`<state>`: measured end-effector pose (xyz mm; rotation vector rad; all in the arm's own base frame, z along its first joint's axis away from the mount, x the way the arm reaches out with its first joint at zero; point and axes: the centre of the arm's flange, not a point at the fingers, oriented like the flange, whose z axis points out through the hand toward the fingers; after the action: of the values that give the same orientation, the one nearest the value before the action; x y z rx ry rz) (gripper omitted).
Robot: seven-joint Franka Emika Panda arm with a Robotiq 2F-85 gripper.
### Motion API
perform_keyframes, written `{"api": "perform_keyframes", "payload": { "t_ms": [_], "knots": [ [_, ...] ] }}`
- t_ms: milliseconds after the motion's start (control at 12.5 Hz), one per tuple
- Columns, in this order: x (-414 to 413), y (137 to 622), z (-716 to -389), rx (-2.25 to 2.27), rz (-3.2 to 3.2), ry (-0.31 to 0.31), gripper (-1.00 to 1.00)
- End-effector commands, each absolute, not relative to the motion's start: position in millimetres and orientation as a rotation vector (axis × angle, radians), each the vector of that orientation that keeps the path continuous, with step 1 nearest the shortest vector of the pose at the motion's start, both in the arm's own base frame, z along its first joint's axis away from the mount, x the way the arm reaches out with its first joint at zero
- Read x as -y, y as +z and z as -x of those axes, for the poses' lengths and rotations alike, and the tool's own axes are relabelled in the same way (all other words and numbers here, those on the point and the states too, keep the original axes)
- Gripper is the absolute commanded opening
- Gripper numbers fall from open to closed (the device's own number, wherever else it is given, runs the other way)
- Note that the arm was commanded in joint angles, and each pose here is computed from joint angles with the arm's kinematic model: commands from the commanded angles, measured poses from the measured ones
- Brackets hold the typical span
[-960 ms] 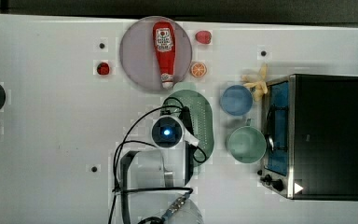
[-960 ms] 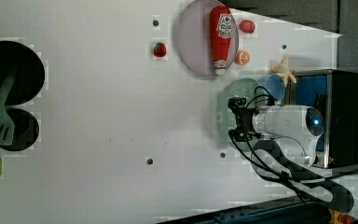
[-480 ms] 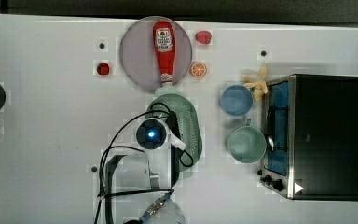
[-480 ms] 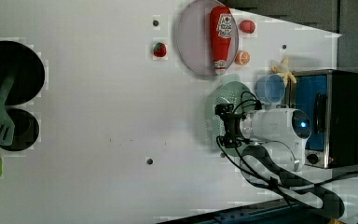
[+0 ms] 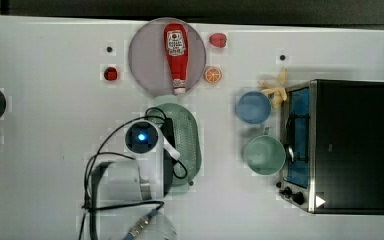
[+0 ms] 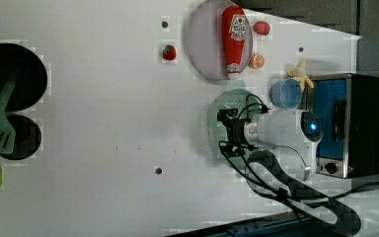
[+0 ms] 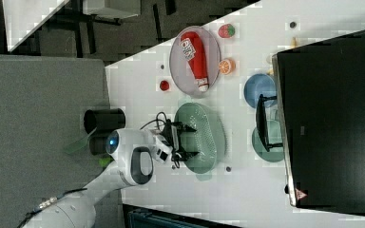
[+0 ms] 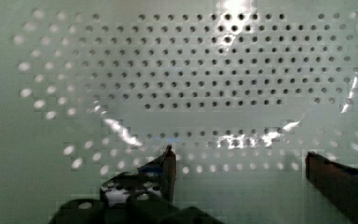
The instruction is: Drag strainer right to left.
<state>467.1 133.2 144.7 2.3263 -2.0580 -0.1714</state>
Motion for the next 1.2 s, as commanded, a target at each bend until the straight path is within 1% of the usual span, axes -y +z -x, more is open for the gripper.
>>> {"api": "perform_keyframes", "payload": {
  "t_ms": [80,800,1200],
  "knots": [
    [-179.3,145.2,-476.4,2.214,-2.198,-0.158,1.00],
    [-286.3,143.9,-479.0,2.221,-2.206,-0.177,1.00],
    [-332.3,141.4,-482.1,2.249,-2.210,-0.246,1.00]
  ]
}}
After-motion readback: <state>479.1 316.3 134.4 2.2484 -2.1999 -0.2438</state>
